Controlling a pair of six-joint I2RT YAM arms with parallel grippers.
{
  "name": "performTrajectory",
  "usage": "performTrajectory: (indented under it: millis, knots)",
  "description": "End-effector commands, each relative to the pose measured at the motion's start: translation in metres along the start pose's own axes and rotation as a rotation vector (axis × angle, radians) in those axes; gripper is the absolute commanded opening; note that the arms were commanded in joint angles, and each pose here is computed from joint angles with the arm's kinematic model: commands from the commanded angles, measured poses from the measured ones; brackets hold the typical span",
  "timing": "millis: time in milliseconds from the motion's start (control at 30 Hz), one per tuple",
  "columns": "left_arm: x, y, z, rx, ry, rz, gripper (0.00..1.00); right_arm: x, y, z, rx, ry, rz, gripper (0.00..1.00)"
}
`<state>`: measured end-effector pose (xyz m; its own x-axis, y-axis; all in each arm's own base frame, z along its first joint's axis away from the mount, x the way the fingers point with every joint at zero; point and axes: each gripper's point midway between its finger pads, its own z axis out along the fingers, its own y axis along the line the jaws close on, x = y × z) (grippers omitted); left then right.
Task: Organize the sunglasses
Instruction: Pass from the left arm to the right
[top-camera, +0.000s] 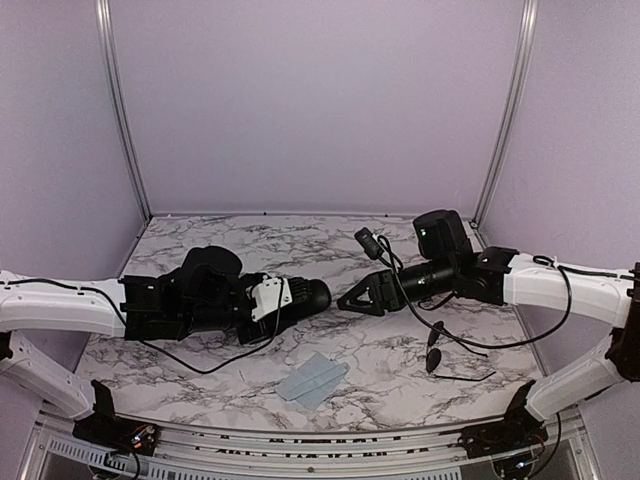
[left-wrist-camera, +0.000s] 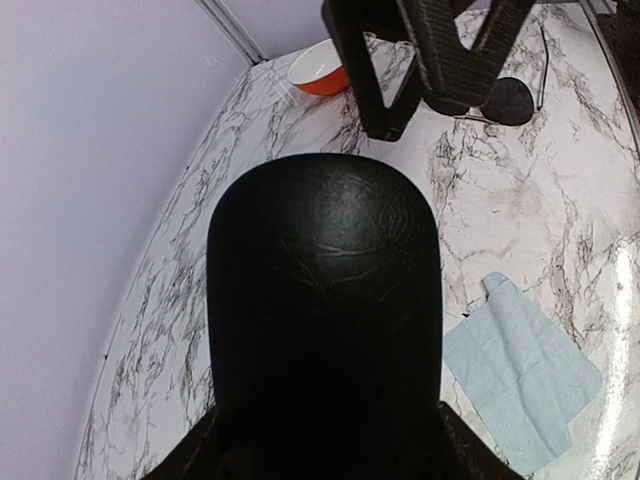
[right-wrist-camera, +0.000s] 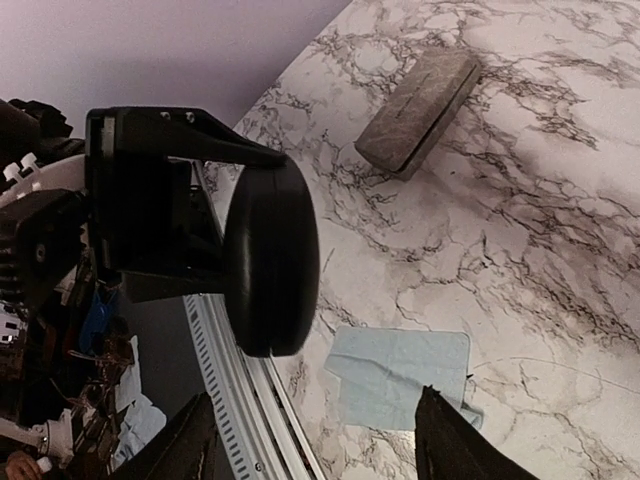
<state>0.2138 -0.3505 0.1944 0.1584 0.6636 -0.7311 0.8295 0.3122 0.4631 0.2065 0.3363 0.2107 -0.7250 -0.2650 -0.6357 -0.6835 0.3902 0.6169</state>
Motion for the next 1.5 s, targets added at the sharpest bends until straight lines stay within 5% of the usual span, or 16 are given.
performTrajectory:
  millis: [0, 500, 767, 967, 1033, 1167, 1333, 1467]
  knots:
    - [-0.03, -0.002, 0.006, -0.002, -0.094, 0.142, 0.33, -0.014, 0.035, 0.009, -0.131, -0.012, -0.025, 0.66]
    - [-0.041, -0.018, 0.013, -0.026, -0.107, 0.259, 0.33, -0.004, 0.042, 0.049, -0.138, 0.039, -0.015, 0.57]
    - [-0.038, -0.019, 0.015, -0.039, -0.096, 0.263, 0.35, 0.005, 0.032, 0.053, -0.109, 0.053, -0.028, 0.25]
    - [-0.035, -0.012, 0.015, -0.087, -0.09, 0.219, 0.6, -0.007, 0.035, 0.042, -0.087, 0.004, -0.072, 0.19]
    - [-0.037, 0.001, 0.012, -0.145, -0.079, 0.17, 0.63, -0.014, 0.03, 0.035, -0.049, -0.029, -0.092, 0.19]
    - [-0.042, 0.027, 0.002, -0.254, -0.086, 0.037, 0.96, -0.033, 0.005, 0.019, 0.098, -0.109, -0.122, 0.19]
    - [-0.045, 0.082, -0.025, -0.447, -0.14, -0.361, 0.99, -0.073, -0.035, -0.021, 0.329, -0.295, -0.152, 0.18]
    - [-0.047, 0.112, -0.035, -0.354, -0.233, -0.696, 0.99, -0.103, -0.041, -0.049, 0.458, -0.464, -0.205, 0.18]
